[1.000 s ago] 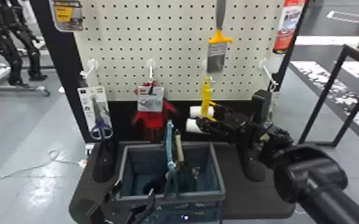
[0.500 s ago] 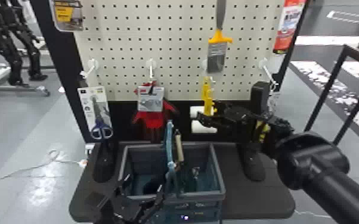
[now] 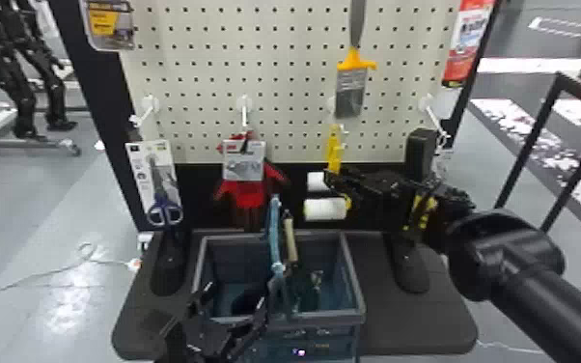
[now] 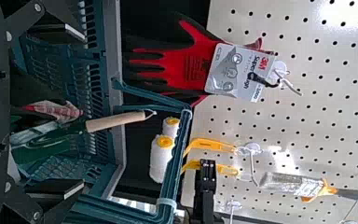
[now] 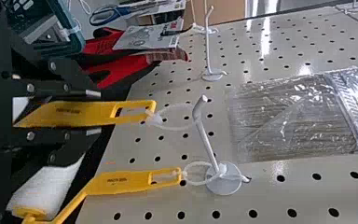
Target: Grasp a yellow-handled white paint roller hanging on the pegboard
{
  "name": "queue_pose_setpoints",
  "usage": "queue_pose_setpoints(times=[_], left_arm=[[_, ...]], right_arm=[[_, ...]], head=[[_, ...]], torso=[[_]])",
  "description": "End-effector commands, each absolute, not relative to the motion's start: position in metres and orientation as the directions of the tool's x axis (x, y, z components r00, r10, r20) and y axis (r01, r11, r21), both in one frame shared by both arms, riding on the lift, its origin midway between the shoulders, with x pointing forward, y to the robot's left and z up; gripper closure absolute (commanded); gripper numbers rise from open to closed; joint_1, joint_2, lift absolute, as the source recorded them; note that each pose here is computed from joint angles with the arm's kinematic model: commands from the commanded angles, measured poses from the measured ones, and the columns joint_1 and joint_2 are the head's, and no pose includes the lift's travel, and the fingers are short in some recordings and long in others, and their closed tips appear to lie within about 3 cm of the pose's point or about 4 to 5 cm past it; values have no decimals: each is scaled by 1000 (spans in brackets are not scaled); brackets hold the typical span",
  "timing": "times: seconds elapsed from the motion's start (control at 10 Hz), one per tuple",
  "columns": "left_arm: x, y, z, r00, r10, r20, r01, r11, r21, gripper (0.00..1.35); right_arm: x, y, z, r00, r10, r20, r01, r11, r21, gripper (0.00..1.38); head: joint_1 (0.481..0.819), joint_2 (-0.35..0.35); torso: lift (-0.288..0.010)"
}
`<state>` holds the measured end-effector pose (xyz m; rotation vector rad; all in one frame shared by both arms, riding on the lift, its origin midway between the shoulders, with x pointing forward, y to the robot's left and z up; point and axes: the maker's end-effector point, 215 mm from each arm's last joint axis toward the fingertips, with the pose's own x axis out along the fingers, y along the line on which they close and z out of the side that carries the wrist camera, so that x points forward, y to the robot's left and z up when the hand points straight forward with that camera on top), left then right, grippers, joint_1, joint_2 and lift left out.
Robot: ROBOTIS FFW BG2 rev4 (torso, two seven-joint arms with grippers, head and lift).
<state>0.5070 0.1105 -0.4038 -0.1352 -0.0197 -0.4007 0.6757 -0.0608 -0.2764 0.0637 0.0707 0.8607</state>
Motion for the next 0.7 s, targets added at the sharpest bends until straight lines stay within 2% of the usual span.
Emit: queue_pose_setpoints(times=[0.0, 0.6], left_arm=[[507, 111, -403, 920, -388, 48, 391, 912, -127, 205], [507, 111, -402, 921, -386, 52, 390, 912, -127, 211]], right_arm=[[676, -61, -277, 650, 759, -39, -754, 651, 86, 1285], [676, -61, -277, 652, 758, -34, -753, 651, 97, 1285]], head=[[549, 0], [549, 0]], torso=[[-100], [-100]])
